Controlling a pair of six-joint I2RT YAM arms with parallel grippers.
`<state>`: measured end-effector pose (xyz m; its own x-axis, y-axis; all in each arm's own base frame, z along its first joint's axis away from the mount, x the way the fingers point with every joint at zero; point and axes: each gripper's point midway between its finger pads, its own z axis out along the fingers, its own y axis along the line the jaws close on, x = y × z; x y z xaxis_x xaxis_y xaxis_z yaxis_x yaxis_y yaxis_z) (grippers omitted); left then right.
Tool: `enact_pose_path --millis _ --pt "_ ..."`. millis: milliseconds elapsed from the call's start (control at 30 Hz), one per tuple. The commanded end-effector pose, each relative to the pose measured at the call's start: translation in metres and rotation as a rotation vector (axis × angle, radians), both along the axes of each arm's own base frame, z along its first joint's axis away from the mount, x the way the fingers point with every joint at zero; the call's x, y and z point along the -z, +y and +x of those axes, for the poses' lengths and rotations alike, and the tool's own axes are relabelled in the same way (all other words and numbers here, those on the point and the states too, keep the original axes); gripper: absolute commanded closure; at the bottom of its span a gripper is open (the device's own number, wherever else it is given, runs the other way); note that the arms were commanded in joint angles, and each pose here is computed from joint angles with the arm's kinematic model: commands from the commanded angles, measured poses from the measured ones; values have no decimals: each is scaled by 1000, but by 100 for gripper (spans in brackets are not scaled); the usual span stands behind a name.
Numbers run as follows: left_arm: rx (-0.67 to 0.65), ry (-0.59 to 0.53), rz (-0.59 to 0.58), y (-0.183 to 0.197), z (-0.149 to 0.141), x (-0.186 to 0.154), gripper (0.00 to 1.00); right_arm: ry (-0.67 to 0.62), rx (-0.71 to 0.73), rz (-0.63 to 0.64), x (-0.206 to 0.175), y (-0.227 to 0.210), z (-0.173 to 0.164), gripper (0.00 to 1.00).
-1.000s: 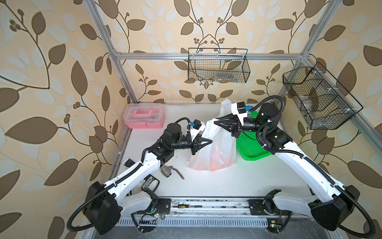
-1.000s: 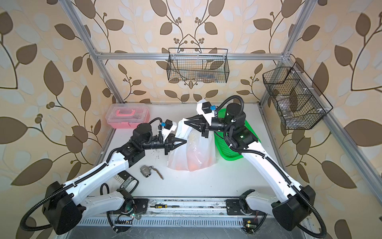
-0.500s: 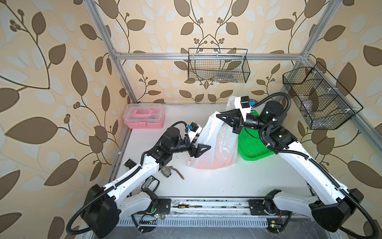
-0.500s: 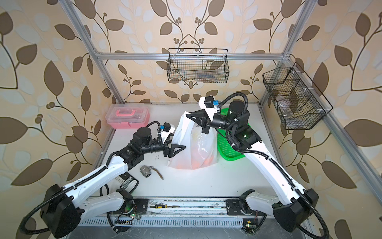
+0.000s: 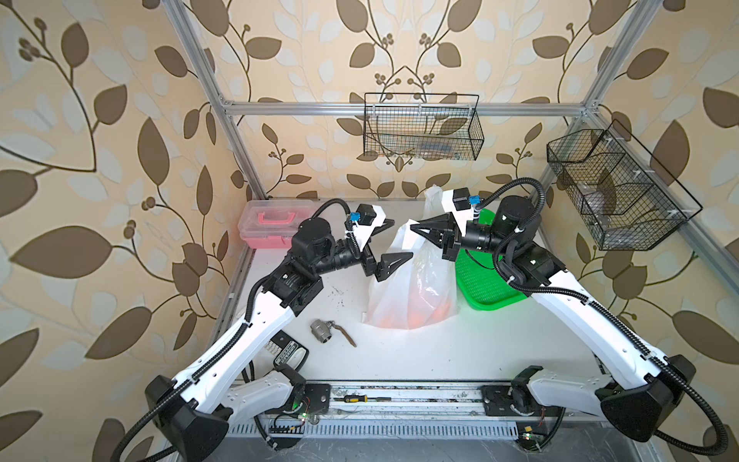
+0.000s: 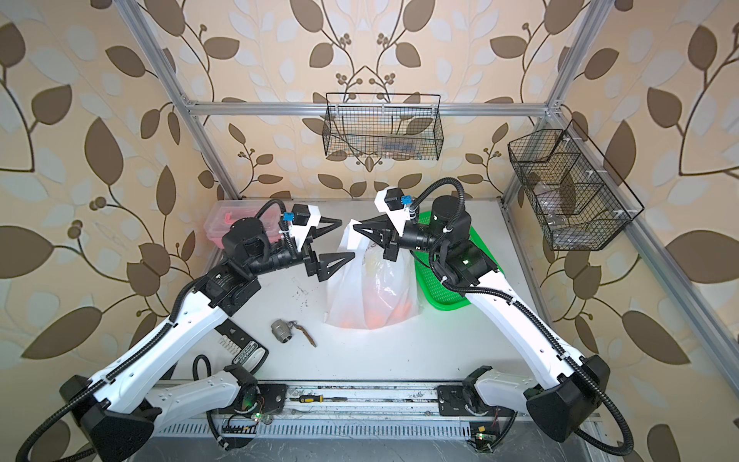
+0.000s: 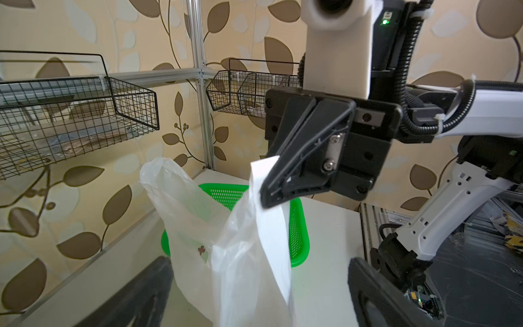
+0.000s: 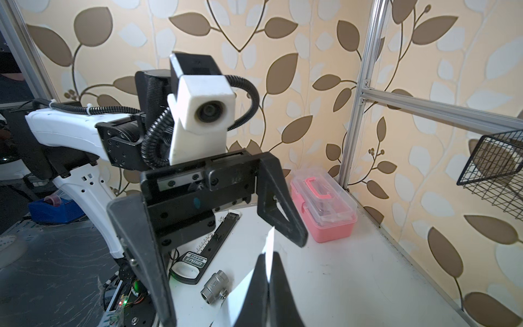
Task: Place the oranges into plastic bags & tie knots
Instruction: Adjust the plastic bag at the center of the board.
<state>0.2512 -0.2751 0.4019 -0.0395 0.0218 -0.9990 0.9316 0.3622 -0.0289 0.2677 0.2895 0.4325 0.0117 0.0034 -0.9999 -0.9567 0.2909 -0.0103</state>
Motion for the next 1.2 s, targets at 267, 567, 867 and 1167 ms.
enact_pose_path --millis 267,567,867,1167 --pt "131 2 -5 -19 -5 7 84 -26 77 15 -20 0 12 100" --pt "40 136 51 -12 5 73 92 -25 133 25 -34 -2 25 100" --pt "-2 211 56 -11 13 111 88 -9 177 64 -48 -15 29 100" --pt "-66 154 15 6 13 97 100 27 299 49 -35 -69 43 50"
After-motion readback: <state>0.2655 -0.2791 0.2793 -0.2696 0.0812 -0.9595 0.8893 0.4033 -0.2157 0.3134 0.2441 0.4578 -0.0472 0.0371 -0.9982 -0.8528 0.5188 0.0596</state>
